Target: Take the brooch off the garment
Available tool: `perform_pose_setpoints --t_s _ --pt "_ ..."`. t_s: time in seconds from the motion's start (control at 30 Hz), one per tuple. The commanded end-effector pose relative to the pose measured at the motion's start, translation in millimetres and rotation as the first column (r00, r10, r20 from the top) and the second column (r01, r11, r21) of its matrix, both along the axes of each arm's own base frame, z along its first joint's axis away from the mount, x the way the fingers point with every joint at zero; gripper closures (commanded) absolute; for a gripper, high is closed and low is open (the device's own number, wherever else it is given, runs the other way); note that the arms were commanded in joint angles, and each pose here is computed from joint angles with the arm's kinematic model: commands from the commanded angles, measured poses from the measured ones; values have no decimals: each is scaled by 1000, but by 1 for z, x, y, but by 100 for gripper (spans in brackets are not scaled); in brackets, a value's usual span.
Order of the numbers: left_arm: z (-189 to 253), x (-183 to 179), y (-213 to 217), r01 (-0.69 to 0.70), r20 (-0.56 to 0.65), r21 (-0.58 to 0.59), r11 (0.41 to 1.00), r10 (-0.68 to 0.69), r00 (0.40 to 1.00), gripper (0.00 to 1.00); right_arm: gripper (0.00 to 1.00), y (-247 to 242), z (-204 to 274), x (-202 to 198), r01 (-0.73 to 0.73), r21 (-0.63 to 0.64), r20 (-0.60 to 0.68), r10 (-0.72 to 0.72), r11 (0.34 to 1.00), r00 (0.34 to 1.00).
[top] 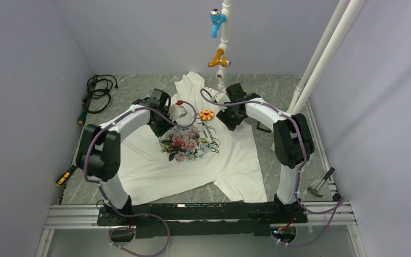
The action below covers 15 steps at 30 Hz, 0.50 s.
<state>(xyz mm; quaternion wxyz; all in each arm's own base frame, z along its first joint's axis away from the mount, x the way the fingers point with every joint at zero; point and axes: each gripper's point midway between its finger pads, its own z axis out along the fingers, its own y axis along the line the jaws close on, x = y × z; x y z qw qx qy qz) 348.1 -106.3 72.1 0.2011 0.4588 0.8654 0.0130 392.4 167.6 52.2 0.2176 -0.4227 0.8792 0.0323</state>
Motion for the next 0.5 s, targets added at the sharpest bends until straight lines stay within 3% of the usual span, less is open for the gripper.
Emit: perform_pose_setpoints --t_s 0.0,0.23,0.47 --pt "-4 33 -13 30 33 10 1000 -30 999 53 46 6 10 23 21 8 64 -21 1000 998" --pt "-34 17 -3 93 -36 74 993 -90 995 73 66 -4 -25 -6 -27 -47 -45 25 999 999" --pt "-59 -34 13 184 -117 117 976 -170 978 81 73 -11 -48 -63 -85 -55 -208 72 995 975"
